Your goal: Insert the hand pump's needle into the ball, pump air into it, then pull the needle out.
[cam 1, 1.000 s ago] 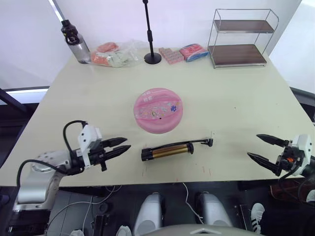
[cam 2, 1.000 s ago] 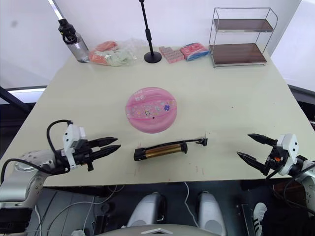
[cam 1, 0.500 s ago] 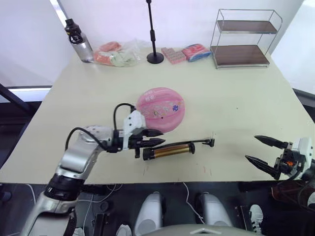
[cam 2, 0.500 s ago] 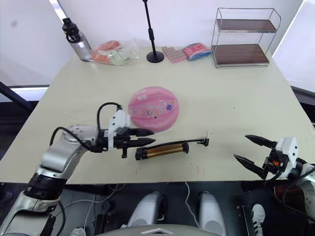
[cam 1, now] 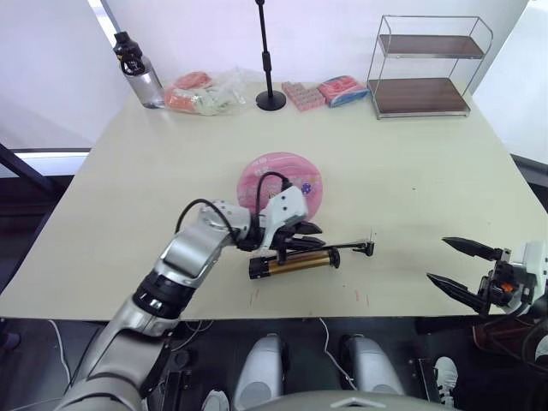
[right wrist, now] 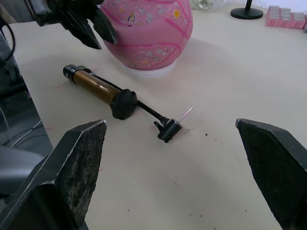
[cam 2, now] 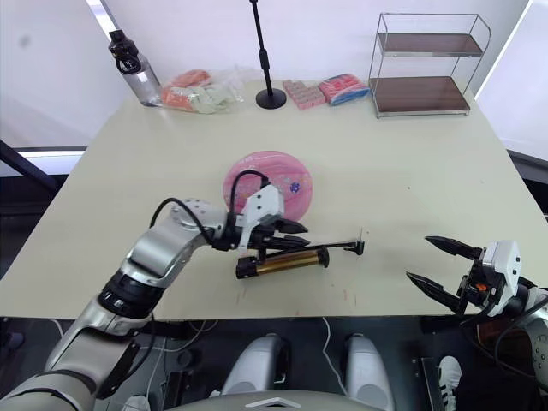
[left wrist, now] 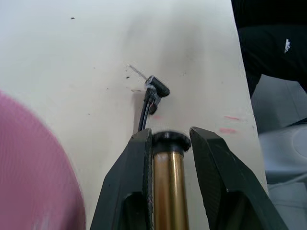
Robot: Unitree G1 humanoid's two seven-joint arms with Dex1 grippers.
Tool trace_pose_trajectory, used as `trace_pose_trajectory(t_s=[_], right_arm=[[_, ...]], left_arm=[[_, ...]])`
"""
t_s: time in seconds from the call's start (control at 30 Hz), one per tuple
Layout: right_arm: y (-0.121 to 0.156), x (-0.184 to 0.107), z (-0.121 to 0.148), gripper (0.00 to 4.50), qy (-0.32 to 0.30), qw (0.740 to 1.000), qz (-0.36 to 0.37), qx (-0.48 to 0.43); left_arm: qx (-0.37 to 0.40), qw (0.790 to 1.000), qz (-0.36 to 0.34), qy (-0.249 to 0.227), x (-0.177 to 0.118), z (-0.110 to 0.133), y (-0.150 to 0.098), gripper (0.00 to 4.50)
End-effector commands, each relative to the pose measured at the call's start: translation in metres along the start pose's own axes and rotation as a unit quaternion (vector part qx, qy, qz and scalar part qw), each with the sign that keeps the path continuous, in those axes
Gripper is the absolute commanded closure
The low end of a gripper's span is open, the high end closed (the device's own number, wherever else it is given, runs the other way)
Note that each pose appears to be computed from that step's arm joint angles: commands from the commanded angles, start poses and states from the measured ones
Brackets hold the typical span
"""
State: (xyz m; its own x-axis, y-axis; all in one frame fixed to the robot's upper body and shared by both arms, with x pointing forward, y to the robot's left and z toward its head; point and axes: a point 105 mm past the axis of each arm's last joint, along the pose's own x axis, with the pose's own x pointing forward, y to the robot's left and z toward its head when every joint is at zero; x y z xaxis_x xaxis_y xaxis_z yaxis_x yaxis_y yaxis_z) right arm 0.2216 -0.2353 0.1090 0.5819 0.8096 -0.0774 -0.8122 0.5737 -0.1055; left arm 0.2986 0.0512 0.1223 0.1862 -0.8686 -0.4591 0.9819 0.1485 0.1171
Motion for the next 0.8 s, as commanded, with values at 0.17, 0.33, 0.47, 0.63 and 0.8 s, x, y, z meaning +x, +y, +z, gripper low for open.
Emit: trace_pose_trajectory(t_s=[0.17,0.33,0.47,0.63,0.8], right_arm=[[0.004,-0.002,0.011,0.0,-0.009,1.0,0.014,-0.026],[0.006,0.001,0.01,0.0,-0.009,0.999,0.019,-0.027],[0.006,0.001,0.01,0.0,-0.011,0.999,0.018,-0.028],[0.006,0.001,0.01,0.0,-0.012,0.999,0.015,-0.029],[0.006,0.002,0.011,0.0,-0.014,0.999,0.014,-0.03]], left_arm=[[0.039,0.999,0.006,0.029,0.021,0.009,0.008,3.15],[0.055,0.997,0.012,0.06,0.037,0.005,0.017,3.15],[0.069,0.994,0.007,0.085,0.05,0.0,0.02,3.15],[0.077,0.992,-0.008,0.099,0.06,-0.003,0.02,3.15],[0.095,0.987,-0.021,0.132,0.072,-0.01,0.023,3.15]])
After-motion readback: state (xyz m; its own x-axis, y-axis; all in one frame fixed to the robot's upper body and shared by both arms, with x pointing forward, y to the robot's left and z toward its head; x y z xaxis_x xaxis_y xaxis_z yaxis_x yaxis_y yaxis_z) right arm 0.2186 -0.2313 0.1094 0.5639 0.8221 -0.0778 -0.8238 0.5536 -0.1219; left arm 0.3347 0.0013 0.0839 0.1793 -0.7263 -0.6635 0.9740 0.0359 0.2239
